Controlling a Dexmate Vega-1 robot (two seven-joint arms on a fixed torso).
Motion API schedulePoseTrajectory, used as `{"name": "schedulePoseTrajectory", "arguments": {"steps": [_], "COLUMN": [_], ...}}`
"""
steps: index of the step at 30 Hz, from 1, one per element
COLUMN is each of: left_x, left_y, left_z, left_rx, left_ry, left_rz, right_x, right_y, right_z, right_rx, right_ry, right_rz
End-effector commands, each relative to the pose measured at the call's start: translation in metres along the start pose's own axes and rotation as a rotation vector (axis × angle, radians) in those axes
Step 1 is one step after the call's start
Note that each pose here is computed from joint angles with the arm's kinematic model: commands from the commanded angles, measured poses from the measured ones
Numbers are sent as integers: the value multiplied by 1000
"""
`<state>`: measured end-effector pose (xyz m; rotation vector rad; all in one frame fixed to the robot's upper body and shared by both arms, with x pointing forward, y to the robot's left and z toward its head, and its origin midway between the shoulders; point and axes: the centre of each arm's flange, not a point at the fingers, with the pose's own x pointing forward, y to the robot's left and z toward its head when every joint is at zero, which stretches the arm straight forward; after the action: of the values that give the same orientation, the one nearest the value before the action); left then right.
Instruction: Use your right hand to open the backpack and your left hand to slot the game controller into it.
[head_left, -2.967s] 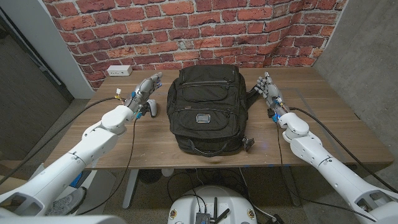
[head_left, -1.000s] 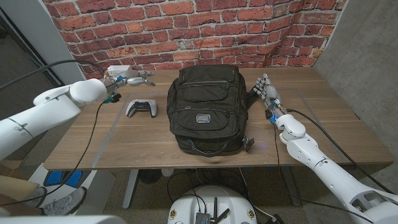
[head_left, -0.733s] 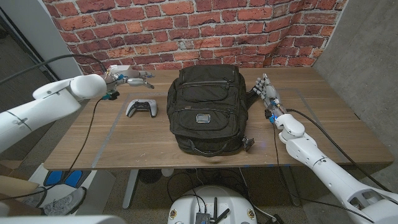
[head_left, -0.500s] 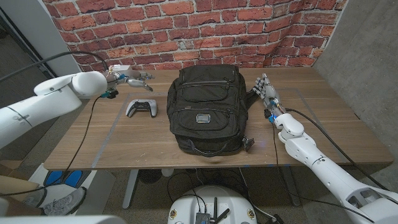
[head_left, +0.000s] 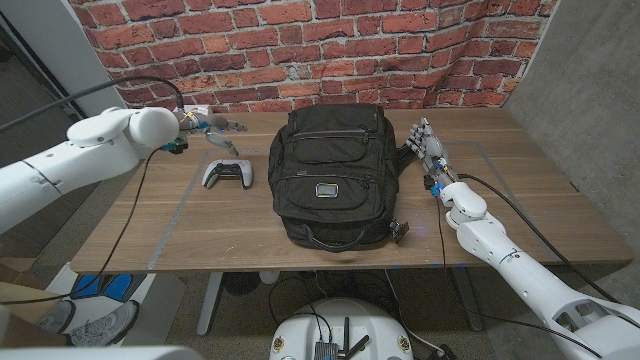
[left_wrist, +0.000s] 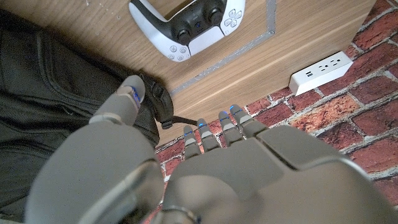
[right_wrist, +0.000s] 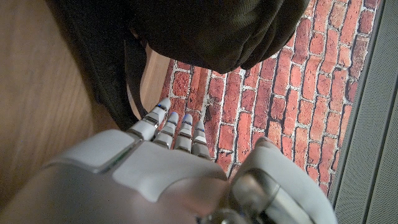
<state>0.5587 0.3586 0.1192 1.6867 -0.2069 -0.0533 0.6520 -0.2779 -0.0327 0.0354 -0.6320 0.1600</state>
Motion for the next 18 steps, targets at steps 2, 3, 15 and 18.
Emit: {"name": "schedulePoseTrajectory", "arguments": {"steps": [2, 3, 15, 18], "left_x": [9, 9, 18, 20], "left_y": [-1, -1, -10, -13], "left_z": [8, 8, 7, 6], "left_rx": [200, 209, 273, 282], "left_ry": [54, 59, 68, 75], "left_rz": [-59, -62, -94, -102], "right_x": [1, 1, 1, 1], "right_y": [1, 1, 2, 2], "right_z": [1, 1, 1, 2], "right_rx": [-5, -5, -8, -10], "right_ry": [1, 1, 2, 3], "right_rz": [-5, -7, -11, -13]}}
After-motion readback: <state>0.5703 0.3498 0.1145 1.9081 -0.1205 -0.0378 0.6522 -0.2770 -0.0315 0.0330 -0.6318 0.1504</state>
